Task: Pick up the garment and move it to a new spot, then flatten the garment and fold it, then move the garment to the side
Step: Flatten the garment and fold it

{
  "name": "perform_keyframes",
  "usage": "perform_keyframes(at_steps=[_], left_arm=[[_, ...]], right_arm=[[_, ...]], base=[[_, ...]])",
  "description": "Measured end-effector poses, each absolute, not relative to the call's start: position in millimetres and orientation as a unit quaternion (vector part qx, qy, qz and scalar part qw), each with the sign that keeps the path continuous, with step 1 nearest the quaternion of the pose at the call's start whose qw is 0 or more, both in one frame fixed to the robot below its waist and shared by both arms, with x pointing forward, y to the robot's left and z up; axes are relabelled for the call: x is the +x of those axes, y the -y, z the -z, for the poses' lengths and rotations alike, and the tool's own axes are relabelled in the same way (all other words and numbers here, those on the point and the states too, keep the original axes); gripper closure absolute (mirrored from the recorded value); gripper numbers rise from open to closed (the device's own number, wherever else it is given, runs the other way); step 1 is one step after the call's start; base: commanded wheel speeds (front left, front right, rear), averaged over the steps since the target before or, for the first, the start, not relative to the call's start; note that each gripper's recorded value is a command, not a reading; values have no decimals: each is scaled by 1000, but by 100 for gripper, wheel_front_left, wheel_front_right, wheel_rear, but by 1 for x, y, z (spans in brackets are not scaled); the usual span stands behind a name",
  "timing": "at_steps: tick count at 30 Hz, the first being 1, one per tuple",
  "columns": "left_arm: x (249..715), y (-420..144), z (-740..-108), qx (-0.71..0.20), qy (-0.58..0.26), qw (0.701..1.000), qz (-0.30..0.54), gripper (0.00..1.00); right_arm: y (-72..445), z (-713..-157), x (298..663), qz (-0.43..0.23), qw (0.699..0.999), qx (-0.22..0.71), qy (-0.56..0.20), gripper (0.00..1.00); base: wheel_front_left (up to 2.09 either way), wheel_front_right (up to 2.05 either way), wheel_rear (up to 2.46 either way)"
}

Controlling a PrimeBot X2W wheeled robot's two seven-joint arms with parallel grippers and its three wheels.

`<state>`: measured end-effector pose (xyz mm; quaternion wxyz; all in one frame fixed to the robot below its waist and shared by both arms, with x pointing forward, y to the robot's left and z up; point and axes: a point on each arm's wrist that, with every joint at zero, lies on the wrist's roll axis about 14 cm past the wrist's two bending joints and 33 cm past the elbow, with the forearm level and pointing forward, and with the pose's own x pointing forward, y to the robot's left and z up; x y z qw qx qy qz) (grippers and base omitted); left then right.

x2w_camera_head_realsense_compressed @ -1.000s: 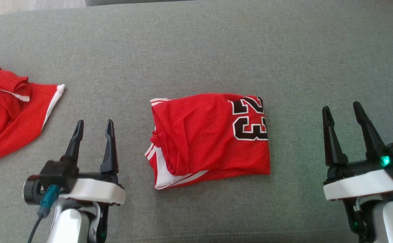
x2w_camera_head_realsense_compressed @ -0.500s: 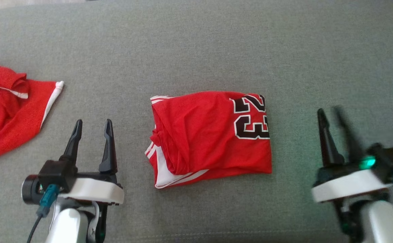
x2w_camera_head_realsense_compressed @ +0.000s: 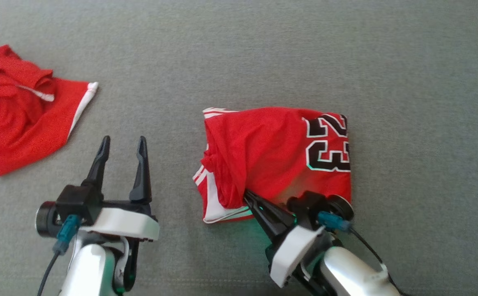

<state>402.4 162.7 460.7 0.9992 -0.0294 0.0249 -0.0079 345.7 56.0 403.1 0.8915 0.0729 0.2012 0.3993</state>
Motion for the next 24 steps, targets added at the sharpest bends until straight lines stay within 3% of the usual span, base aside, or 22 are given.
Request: perform_keyframes(at_steps=[17, 24], left_arm=[[399, -169, -455, -32, -35, 999, -6, 0], [400, -161, -461, -35, -26, 999, 5, 0]], right_arm=[[-105, -397, 333, -504, 836, 44, -212, 100], [-107, -412, 333, -509, 835, 43, -205, 100]], base=[[0, 0, 0], [0, 0, 0]])
